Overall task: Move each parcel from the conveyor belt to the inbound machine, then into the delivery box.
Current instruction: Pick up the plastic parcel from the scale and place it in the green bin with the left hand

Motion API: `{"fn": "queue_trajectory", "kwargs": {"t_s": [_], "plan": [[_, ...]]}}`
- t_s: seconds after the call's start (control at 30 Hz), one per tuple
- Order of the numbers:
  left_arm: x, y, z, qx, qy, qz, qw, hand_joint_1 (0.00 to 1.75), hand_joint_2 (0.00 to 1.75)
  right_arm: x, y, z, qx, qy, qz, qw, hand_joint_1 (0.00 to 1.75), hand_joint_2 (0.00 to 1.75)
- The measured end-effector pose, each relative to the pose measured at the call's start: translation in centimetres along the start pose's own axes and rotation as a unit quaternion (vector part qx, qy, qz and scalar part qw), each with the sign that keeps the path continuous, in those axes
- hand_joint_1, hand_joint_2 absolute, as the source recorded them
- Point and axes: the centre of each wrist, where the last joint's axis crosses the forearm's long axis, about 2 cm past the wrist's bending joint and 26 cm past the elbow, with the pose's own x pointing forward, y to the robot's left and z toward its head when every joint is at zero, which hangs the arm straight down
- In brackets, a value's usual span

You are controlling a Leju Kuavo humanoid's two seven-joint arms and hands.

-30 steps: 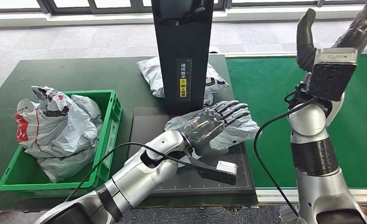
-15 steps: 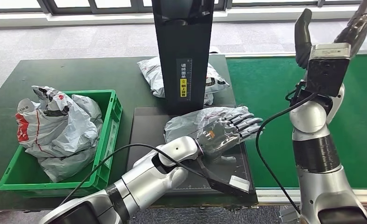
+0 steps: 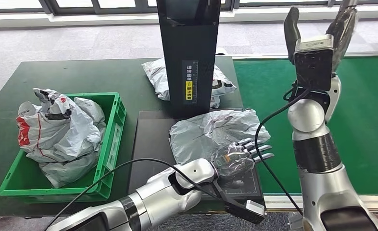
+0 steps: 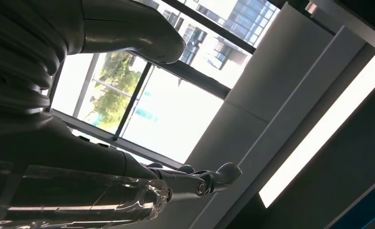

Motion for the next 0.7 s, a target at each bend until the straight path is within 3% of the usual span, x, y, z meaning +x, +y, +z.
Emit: {"fn": "queue_trajectory", "kwargs": {"t_s": [0.33,0.7], "plan": [[1.3,-0.8,-0.1,-0.032,0.013,0.002,0.999,0.00,1.75,1.0,1.3,-0.7,0.016,0.002,-0.010,1.000,0.00,1.75],[1.3,-1.0,-0.1,-0.042,0.041,-0.024,0.998,0.00,1.75,1.5,2.5,-1.1,0.030,0.002,-0.019,0.999,0.00,1.75]]}}
